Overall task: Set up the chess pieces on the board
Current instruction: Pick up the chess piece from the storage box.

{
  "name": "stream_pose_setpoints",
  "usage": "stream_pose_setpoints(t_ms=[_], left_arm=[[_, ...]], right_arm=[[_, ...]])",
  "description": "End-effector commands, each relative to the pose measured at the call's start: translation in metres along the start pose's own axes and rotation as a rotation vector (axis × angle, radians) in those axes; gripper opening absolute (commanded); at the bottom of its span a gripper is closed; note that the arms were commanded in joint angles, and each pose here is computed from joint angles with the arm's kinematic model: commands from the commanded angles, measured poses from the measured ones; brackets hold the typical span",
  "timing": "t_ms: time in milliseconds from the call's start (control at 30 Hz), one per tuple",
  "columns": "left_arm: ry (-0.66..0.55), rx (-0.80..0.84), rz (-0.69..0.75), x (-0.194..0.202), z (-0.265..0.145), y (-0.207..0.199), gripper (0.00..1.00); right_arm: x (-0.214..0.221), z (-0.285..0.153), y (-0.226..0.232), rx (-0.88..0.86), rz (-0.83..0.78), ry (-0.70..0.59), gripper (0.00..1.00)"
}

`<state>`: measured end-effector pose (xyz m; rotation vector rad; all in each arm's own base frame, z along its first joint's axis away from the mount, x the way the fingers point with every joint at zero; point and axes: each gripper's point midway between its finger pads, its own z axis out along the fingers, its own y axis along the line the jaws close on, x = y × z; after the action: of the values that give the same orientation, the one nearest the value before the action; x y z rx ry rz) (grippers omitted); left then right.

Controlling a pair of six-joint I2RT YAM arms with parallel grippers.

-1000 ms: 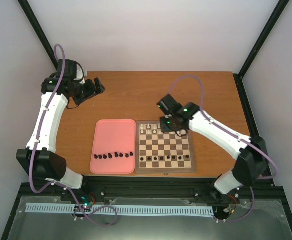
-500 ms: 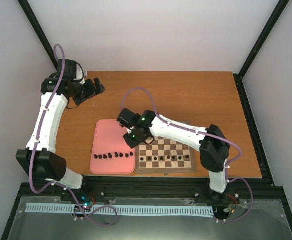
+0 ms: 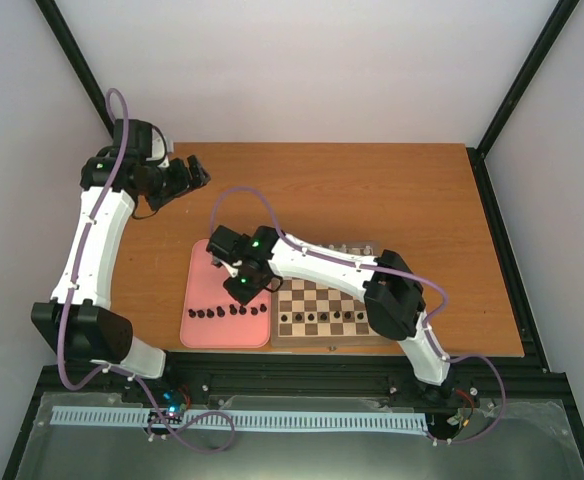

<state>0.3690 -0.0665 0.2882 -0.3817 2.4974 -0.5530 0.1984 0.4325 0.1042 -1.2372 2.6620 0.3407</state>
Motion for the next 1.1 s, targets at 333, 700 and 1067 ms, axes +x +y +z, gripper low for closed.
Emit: stream_pose_setpoints(t_ms=[333, 700, 1067], left_arm=[[-0.048, 0.026, 0.024, -0.003, -0.016, -0.009, 1.0], [-0.037, 0.025, 0.023, -0.001, -0.012, -0.007, 1.0], [-0.029, 0.019, 0.022, -0.002, -0.008, -0.006, 1.0]], right_arm=[[-0.023, 0.009, 0.028, -0.075, -0.071, -0.029, 0.38], [0.007, 0.013, 0.017, -0.038, -0.066, 0.039, 0.38], [0.017, 0.017, 0.009, -0.008, -0.059, 0.06, 0.38]])
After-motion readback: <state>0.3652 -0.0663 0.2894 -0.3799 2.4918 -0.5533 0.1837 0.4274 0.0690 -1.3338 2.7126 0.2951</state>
